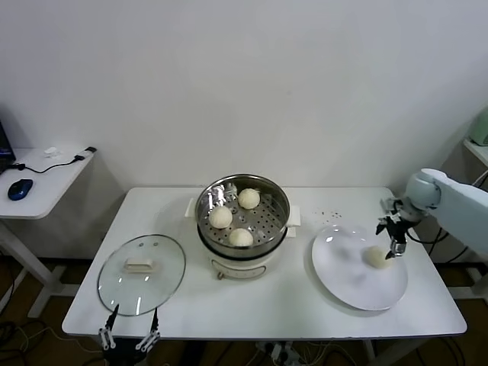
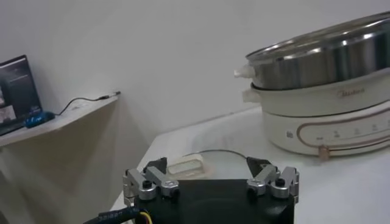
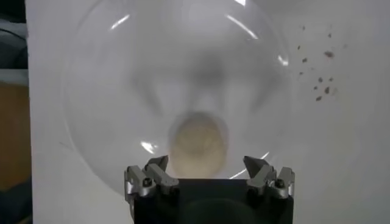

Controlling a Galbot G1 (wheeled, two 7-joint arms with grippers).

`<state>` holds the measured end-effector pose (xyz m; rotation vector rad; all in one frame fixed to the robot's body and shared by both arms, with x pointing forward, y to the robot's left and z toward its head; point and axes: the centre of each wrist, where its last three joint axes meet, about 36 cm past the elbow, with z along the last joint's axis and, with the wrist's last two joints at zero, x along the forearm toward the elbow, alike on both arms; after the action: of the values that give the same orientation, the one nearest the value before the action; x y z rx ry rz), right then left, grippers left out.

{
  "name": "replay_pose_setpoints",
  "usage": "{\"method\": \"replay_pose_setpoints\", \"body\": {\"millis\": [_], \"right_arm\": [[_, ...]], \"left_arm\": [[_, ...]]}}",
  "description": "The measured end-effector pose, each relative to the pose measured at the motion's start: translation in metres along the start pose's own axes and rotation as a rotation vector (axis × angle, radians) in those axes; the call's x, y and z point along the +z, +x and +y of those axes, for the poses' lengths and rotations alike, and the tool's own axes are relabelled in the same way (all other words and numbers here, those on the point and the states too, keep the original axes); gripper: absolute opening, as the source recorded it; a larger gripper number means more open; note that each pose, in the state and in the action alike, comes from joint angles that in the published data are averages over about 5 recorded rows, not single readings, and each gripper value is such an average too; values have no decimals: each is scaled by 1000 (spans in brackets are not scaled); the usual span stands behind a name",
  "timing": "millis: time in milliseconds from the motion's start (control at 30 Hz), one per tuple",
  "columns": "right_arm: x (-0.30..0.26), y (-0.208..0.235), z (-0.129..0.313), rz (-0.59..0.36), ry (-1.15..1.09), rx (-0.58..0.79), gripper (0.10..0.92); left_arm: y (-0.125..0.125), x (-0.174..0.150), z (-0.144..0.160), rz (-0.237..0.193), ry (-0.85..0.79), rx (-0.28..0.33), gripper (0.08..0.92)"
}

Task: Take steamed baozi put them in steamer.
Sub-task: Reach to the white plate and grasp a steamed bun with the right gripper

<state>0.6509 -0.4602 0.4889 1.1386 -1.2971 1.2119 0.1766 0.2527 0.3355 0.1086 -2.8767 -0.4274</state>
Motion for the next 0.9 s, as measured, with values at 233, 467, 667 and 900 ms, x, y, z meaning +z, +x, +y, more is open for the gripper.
{"method": "replay_pose_setpoints", "body": {"millis": [233, 467, 667, 900], "right_arm": [[0, -23, 1, 3, -18, -5, 823], [-5, -34, -1, 5, -21, -13, 822], [-3, -35, -3, 11, -24, -14, 715], [-3, -36, -3, 12, -27, -18, 610]], "left_arm": [[-1, 0, -2, 1, -9, 3, 823], [1, 2, -2, 6, -13, 3, 823], [2, 3, -3, 7, -13, 4, 823], [3, 3, -4, 8, -13, 6, 823]]}}
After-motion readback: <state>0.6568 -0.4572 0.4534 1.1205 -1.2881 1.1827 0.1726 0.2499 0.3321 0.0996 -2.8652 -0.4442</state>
